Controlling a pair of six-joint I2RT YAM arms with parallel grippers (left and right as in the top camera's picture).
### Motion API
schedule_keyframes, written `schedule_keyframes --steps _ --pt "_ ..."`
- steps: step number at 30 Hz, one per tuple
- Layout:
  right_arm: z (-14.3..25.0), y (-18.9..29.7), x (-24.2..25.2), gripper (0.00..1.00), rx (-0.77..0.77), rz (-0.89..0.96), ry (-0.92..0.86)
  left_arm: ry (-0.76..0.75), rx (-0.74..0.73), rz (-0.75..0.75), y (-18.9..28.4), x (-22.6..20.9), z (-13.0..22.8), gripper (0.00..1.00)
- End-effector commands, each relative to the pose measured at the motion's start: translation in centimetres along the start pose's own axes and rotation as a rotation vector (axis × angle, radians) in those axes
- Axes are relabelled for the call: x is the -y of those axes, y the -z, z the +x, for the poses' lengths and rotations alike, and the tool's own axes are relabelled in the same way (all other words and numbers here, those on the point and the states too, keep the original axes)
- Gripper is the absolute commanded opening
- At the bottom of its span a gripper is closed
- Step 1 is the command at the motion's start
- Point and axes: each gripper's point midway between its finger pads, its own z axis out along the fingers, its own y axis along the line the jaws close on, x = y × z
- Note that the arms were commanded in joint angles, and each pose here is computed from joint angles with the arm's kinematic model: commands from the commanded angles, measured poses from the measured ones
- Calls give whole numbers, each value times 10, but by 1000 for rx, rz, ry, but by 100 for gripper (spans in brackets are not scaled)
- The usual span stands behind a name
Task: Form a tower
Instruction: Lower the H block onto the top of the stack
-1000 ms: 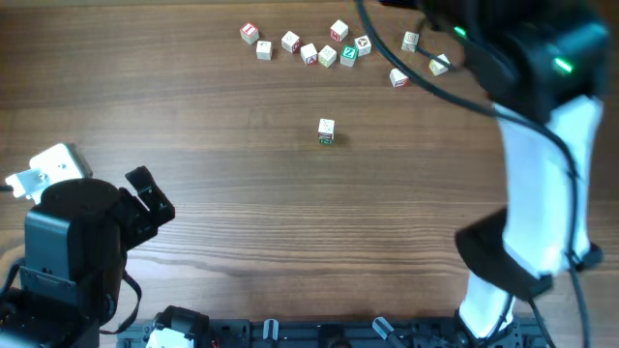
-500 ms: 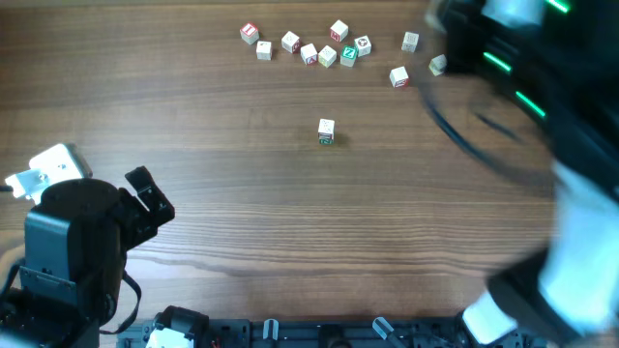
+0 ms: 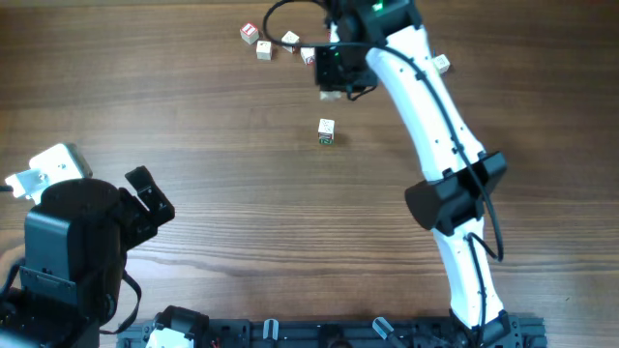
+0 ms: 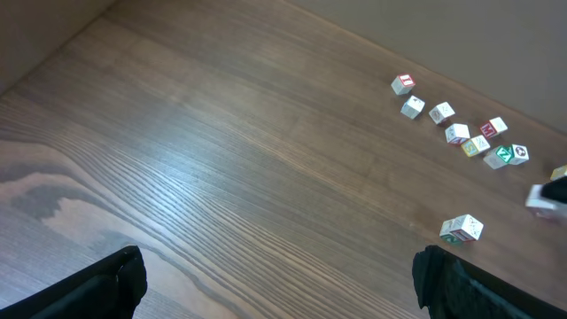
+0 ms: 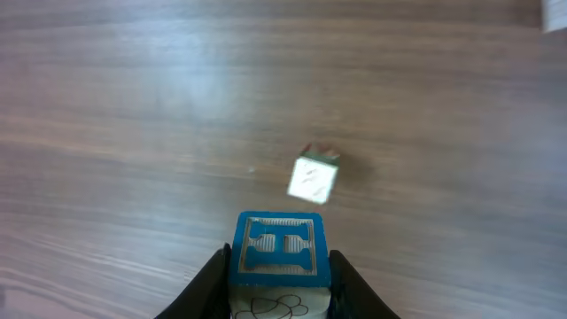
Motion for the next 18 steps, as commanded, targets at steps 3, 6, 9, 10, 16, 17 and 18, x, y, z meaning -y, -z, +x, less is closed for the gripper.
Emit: schedule_keyframes --steps 3,6,9,10,16,17,18 --pt "15 -41 -4 5 -94 51 -63 21 10 -13 0 -2 -2 100" --pt "24 -52 1 5 -136 72 -82 21 11 -13 0 -2 -2 100" --pt "27 -73 5 5 -160 86 -90 21 10 -13 0 -2 -2 100" --pt "27 -79 6 5 -163 87 -92 21 10 -13 0 -2 -2 100" --pt "17 -87 14 5 -119 119 -176 21 11 -13 0 -2 -2 100" --pt "16 -88 16 5 -110 132 -206 21 10 -12 0 -2 -2 100" --pt "15 -88 17 5 -102 140 -223 21 10 -13 0 -2 -2 100"
